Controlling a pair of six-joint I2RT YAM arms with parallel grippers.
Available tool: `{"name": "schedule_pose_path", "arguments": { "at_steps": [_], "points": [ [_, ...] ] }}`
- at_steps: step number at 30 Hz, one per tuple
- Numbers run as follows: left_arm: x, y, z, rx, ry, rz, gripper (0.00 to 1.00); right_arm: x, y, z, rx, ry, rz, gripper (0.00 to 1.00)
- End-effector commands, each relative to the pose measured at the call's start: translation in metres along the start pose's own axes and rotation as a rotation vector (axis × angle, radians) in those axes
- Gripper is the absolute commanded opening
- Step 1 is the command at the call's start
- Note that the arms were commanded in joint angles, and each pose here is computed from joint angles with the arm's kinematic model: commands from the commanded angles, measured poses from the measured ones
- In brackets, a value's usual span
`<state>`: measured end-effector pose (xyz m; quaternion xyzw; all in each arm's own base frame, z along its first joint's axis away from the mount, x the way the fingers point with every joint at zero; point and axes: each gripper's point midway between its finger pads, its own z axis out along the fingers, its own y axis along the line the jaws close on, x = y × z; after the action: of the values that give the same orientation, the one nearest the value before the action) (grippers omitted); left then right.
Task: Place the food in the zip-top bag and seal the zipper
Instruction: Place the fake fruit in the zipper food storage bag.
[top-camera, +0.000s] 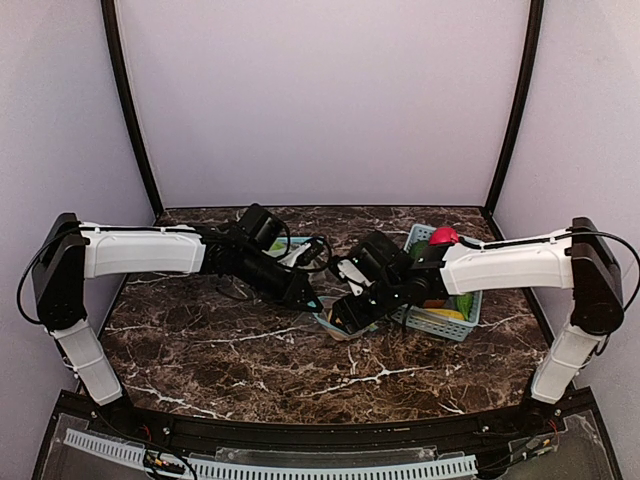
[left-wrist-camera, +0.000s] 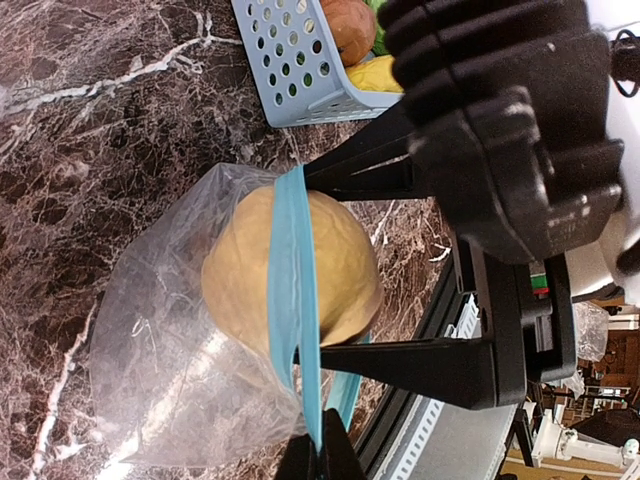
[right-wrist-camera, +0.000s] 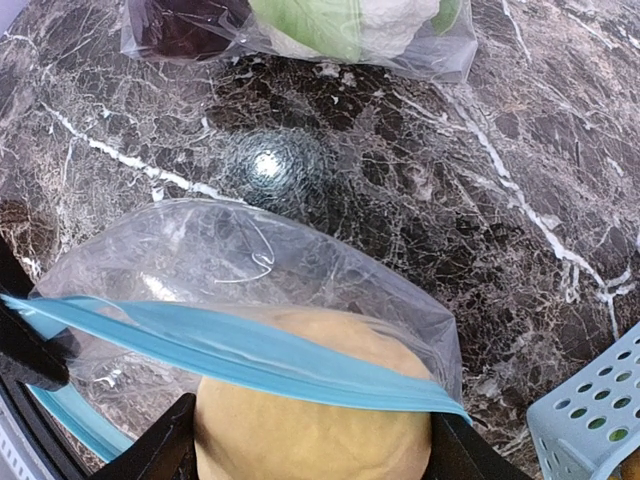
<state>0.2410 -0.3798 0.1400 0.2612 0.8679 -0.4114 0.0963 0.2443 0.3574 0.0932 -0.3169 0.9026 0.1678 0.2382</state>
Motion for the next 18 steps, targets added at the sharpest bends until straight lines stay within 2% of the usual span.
{"name": "schedule_pose_path", "arguments": {
  "at_steps": [1,3,11,18],
  "points": [
    [-0.004,-0.019,-0.018,0.047,-0.036,0.018,0.01,0.023,-0.018,0.002,0.080,0.097,0.011,0.41],
    [-0.003,-0.018,-0.017,0.052,-0.036,0.012,0.01,0.019,-0.018,0.001,0.092,0.092,0.009,0.42],
    [0.002,0.000,-0.013,0.007,-0.024,0.004,0.01,0.001,0.008,-0.014,-0.048,0.029,0.007,0.79],
    [0.004,0.016,-0.013,-0.023,-0.024,-0.016,0.01,-0.011,0.017,-0.055,-0.109,-0.060,0.017,0.97]
  ]
}}
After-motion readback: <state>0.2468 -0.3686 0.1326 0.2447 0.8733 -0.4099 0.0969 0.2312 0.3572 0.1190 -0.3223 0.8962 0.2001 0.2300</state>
